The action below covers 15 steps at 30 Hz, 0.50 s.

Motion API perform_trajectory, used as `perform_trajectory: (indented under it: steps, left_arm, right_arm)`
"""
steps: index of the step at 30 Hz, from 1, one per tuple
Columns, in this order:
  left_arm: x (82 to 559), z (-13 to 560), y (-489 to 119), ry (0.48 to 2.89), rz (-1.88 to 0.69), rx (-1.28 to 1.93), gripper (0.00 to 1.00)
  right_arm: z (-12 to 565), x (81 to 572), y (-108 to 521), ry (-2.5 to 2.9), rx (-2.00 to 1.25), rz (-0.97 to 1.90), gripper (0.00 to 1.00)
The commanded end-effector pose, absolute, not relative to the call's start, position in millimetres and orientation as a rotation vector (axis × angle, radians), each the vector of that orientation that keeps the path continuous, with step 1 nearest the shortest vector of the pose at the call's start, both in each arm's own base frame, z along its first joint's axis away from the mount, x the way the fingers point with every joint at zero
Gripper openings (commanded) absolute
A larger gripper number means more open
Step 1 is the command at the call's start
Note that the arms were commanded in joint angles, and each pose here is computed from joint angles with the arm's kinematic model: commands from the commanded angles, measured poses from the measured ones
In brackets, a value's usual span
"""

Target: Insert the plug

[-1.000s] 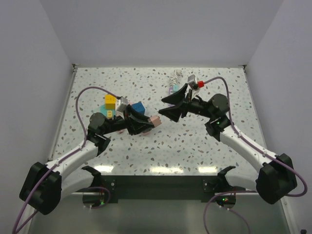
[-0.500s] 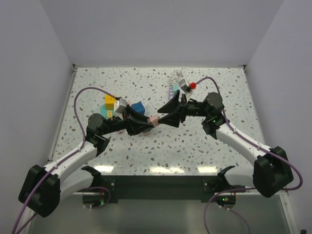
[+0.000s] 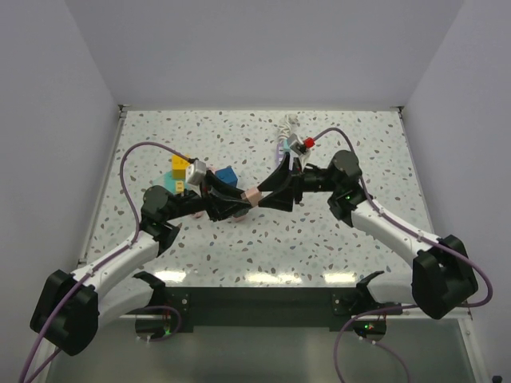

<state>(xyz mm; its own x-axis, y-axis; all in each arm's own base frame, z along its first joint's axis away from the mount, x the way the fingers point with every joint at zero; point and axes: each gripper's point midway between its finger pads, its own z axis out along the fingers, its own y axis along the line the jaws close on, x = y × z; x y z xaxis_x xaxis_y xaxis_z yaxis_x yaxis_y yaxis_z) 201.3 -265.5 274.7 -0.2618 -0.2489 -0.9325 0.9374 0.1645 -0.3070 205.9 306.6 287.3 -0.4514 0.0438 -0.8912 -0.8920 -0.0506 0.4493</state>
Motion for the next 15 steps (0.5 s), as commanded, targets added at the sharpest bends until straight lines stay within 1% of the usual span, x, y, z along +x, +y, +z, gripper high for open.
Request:
perform_trajectory:
  steps: [1, 4, 5, 8, 11, 12, 13, 14, 15]
  left_arm:
    - [200.5, 304.8, -264.4, 1.203, -1.329, 0.774, 0.00]
    - [200.3, 304.5, -265.5, 1.197, -1.338, 0.781, 0.00]
    - [200.9, 304.0, -265.8, 1.197, -1.338, 0.781, 0.00]
    - [203.4, 300.0, -266.5, 1.210, -1.341, 0.774, 0.00]
    - [206.0, 298.1, -267.6, 1.219, -1.342, 0.768, 0.00]
    - [207.5, 295.9, -268.4, 1.230, -1.346, 0.764, 0.00]
    - [208.7, 295.5, -268.6, 1.233, -1.346, 0.759, 0.02]
    - [211.2, 292.0, -269.0, 1.249, -1.346, 0.751, 0.10]
    - [212.0, 291.6, -269.5, 1.252, -1.346, 0.749, 0.13]
  right_arm:
    - [300.9, 196.8, 311.4, 1.420, -1.014, 1.622, 0.67]
    - [302.7, 192.3, 313.8, 1.403, -1.028, 1.627, 0.63]
    - [303.7, 191.9, 313.6, 1.403, -1.026, 1.627, 0.59]
    - [307.4, 188.7, 313.7, 1.386, -1.032, 1.640, 0.52]
    - [309.6, 186.0, 315.1, 1.363, -1.039, 1.662, 0.41]
    - [311.0, 186.9, 315.1, 1.355, -1.036, 1.661, 0.30]
    - [311.3, 188.7, 315.8, 1.358, -1.027, 1.660, 0.23]
    - [311.3, 190.2, 316.5, 1.364, -1.019, 1.661, 0.17]
    - [310.6, 191.4, 317.0, 1.369, -1.013, 1.661, 0.04]
